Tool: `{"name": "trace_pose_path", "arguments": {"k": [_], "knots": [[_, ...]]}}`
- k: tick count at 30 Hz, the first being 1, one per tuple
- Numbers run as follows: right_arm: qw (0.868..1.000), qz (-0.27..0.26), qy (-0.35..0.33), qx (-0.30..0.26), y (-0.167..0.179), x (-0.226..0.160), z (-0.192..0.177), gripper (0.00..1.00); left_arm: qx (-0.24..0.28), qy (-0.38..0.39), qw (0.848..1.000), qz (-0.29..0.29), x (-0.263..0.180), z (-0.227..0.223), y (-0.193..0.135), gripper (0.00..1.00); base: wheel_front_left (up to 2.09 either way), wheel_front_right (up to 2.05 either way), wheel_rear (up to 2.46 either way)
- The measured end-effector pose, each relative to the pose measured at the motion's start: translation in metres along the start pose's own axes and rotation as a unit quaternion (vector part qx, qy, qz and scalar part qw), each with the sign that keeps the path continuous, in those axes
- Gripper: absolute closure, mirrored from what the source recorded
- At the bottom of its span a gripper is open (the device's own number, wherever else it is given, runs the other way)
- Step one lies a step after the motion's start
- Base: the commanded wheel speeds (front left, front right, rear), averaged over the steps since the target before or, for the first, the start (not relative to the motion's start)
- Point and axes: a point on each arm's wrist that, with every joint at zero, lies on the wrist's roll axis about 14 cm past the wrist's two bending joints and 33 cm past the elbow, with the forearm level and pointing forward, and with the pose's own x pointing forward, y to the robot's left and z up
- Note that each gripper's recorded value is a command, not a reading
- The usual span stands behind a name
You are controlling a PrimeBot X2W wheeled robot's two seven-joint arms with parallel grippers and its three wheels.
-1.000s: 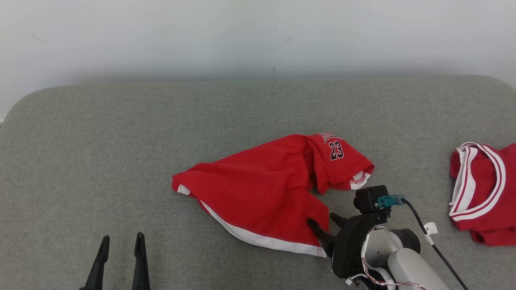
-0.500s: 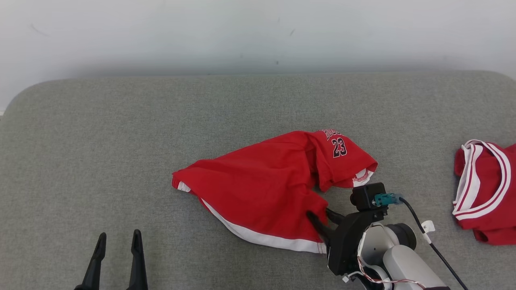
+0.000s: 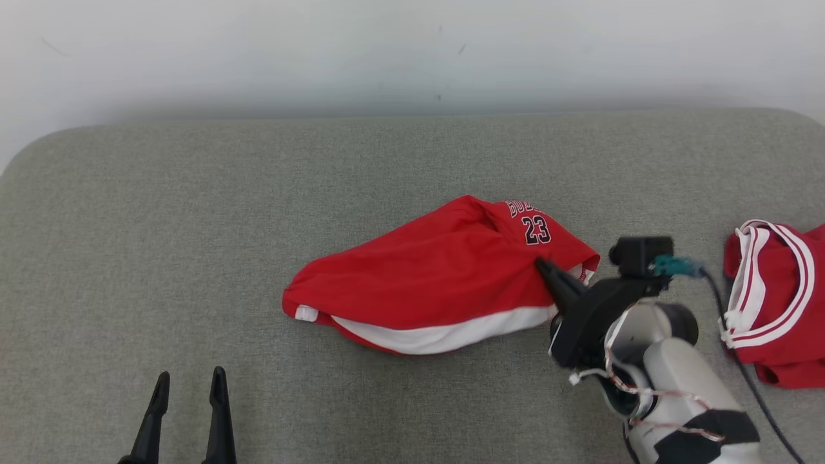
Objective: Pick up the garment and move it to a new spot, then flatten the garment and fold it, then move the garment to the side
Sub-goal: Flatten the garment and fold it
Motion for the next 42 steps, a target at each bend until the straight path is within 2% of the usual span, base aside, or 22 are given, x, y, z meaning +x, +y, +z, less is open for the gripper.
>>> {"name": "trace_pose_path", "arguments": {"k": [8,16,17,18,19,24,30,34,40,42], "knots": [[0.996,-0.038,-0.041,0.063,-0.029,0.015,0.045,1.0,-0.002,0.003,1.0,-0.004,0.002,-0.002,-0.003,0.0,0.0,0.0,0.0],[0.989,-0.096,-0.044,0.098,-0.062,0.036,0.053,1.0,0.001,0.004,1.0,0.0,0.002,-0.003,-0.001,0.0,0.0,0.0,0.0],[0.99,-0.099,-0.043,0.091,-0.062,0.04,0.052,0.56,0.001,0.005,1.0,0.0,0.002,-0.004,-0.001,0.0,0.0,0.0,0.0],[0.991,-0.099,-0.041,0.082,-0.061,0.043,0.052,0.56,0.002,0.005,1.0,0.0,0.003,-0.003,-0.001,0.0,0.0,0.0,0.0],[0.991,-0.097,-0.041,0.081,-0.059,0.046,0.052,0.0,0.002,0.003,1.0,0.001,0.004,-0.002,-0.001,0.0,0.0,0.0,0.0],[0.993,-0.086,-0.055,0.059,-0.049,0.052,0.055,0.0,0.004,0.002,1.0,0.005,0.004,-0.001,0.002,0.0,0.0,0.0,0.0],[0.99,-0.103,-0.1,-0.007,-0.059,0.032,0.057,0.0,0.003,-0.006,1.0,-0.003,0.006,0.003,-0.003,0.0,0.0,0.0,0.0],[0.981,-0.118,-0.14,-0.062,-0.07,0.007,0.062,0.0,-0.001,-0.005,1.0,-0.017,0.006,0.002,-0.012,0.0,0.0,0.0,0.0],[0.964,-0.125,-0.189,-0.14,-0.068,-0.038,0.053,0.0,-0.006,-0.007,0.999,-0.039,0.008,0.003,-0.025,0.0,0.0,0.0,0.0],[0.959,-0.134,-0.2,-0.151,-0.071,-0.055,0.047,0.0,-0.008,-0.004,0.999,-0.045,0.007,0.001,-0.03,0.0,0.0,0.0,0.0]]}}
